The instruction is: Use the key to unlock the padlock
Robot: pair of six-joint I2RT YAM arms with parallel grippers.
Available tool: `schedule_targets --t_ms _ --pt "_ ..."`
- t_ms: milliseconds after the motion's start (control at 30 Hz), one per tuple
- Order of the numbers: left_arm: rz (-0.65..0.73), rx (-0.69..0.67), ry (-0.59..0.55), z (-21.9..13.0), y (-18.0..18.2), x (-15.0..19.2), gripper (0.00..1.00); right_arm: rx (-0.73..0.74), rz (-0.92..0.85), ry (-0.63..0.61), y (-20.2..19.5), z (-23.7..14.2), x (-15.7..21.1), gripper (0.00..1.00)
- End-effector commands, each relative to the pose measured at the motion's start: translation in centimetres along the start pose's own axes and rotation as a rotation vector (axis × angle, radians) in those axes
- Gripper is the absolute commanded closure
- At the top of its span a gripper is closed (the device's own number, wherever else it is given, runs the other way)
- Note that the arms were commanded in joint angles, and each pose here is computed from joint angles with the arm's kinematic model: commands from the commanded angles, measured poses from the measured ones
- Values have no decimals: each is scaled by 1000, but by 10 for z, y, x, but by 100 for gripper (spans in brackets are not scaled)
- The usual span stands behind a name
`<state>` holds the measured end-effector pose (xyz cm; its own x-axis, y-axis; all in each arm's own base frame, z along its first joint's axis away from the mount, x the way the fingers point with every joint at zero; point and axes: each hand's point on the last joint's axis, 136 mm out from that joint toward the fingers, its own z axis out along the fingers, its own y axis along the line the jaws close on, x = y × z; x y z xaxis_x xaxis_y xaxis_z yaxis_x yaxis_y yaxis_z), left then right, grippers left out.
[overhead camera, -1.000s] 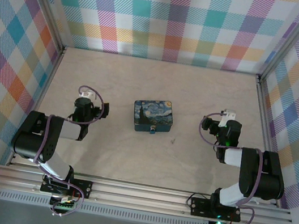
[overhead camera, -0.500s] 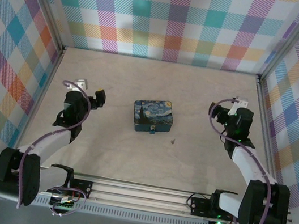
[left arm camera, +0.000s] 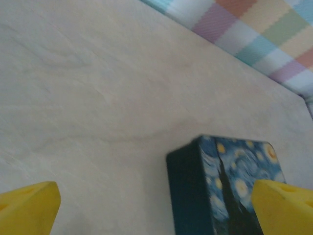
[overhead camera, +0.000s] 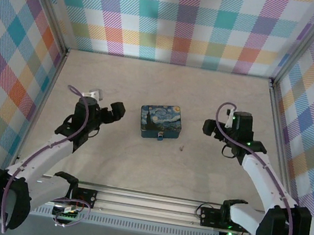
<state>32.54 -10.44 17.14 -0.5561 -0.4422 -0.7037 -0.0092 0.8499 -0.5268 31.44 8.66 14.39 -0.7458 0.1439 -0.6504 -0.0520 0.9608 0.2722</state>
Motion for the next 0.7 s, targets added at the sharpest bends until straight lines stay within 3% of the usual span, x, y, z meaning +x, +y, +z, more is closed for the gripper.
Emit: schedule_targets --t_ms 0,300,467,667 --pt "-37 46 68 -3 -18 21 0 21 -7 119 8 -8 22 2" --pt "-19 82 130 12 -40 54 0 40 -86 347 29 10 88 13" --pt "-1 90 146 20 -50 56 0 92 -157 433 32 26 106 20" --pt "11 83 157 24 -51 59 0 56 -183 463 59 44 115 29"
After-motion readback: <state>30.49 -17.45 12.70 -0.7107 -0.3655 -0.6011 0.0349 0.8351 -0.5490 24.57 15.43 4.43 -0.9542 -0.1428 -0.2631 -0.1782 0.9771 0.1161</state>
